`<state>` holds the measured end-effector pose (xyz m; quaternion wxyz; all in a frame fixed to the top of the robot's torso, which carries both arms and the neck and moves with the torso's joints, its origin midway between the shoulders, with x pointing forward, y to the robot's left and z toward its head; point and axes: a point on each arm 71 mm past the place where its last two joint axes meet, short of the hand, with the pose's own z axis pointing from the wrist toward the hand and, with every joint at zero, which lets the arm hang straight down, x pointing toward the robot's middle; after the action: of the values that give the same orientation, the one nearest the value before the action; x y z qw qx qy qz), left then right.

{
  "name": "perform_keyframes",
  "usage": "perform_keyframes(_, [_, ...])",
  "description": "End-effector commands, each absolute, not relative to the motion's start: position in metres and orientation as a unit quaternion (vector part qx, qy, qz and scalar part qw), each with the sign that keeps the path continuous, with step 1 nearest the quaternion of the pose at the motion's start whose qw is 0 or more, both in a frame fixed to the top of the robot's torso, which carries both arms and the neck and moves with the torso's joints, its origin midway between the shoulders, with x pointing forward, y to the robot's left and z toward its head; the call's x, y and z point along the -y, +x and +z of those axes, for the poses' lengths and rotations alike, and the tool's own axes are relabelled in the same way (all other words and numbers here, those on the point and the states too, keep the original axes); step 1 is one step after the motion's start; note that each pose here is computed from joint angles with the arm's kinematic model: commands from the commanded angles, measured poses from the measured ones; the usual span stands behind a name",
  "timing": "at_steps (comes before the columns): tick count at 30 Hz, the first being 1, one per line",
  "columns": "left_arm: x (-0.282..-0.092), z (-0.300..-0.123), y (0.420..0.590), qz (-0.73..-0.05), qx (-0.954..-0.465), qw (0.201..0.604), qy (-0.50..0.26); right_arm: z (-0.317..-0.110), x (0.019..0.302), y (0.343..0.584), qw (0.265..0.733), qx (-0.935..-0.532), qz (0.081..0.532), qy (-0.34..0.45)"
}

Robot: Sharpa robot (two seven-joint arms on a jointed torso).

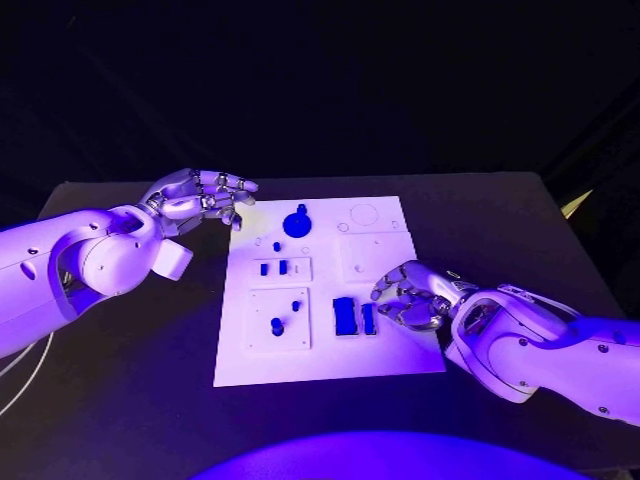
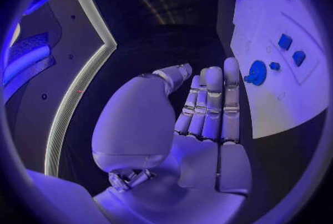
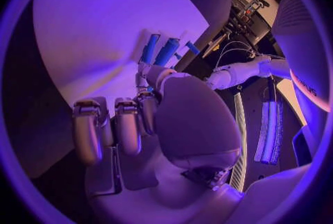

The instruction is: Assemble the parts on the task board

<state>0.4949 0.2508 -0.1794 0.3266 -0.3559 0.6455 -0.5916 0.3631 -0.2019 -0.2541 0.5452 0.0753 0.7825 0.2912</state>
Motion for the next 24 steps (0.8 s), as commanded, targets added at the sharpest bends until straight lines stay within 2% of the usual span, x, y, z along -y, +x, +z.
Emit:
perform_keyframes(1, [-0.2489,-0.1783,0.4942,-0.597,-0.645,0.322,-0.351,-0.2543,0.1971,0.3608,0.542,-0.78,0.309,0.055])
perform_keyframes(15, [-0.2495,-0.1783,0.4942,-0.597,-0.645,0.322,-0.351,-0.256,0.1926,0.3601,0.534,-0.781,0.318,0.055])
perform_keyframes(24, [-0.2498,-0.1784,0.4942,-0.597,-0.646,0.322,-0.351,-0.2605,0.1925,0.3603,0.517,-0.798,0.308,0.046])
